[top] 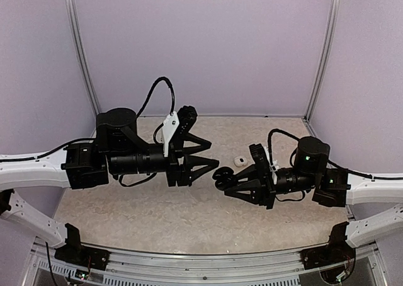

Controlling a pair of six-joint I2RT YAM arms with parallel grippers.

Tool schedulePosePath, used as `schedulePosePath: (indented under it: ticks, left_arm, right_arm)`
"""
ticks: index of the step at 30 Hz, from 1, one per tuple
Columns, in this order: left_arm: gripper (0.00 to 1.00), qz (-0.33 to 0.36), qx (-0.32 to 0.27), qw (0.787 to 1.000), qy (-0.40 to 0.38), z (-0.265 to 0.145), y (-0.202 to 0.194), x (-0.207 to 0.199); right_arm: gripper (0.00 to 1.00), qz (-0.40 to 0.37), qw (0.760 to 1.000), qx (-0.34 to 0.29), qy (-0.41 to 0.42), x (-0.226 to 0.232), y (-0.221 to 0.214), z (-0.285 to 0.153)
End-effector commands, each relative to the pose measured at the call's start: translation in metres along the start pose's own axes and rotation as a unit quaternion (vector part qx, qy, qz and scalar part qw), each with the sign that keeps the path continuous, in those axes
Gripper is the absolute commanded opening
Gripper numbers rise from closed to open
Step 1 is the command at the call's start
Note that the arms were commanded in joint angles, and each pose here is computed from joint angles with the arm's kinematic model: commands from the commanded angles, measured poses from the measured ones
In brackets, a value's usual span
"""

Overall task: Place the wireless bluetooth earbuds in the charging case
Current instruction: Open the charging case, then move the right earbud to the center of the board.

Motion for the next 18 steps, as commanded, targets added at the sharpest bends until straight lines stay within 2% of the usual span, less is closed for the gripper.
schedulePosePath:
  ticks: [1,5,8,14,18]
  left_arm:
    - [0.59,-0.009,-0.007,1.000,0.016,-0.004,-0.002,0.007]
    - [0.61,-0.007,-0.036,0.999,-0.030,-0.012,0.005,-0.006]
    - [0.62,-0.004,-0.030,0.998,-0.056,-0.008,0.004,-0.018]
    - [0.61,-0.014,-0.014,0.997,-0.072,0.008,-0.005,-0.021]
    - [0.58,-0.019,0.001,0.999,-0.049,0.016,-0.013,-0.007]
  right_arm:
    - [0.06,-0.008,1.000,-0.015,0.002,0.004,0.009,-0.004]
    - [0.05,-0.003,1.000,-0.017,-0.007,0.001,0.007,-0.005]
    - [0.05,-0.006,1.000,-0.020,-0.008,0.002,0.009,-0.006]
    - [0.05,-0.011,1.000,-0.021,-0.005,0.003,0.011,-0.006]
    - [0.05,-0.016,1.000,-0.022,0.002,0.006,0.011,-0.007]
Point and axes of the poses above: each gripper's point midway between its finger pads, its own z axis out along the fingers, its own x axis along the line the jaws close on, y = z × x, the point moved 2 cm from there along -z, back along the fingers, and after that the axes turned 9 degrees about z, right-handed, at the moved point
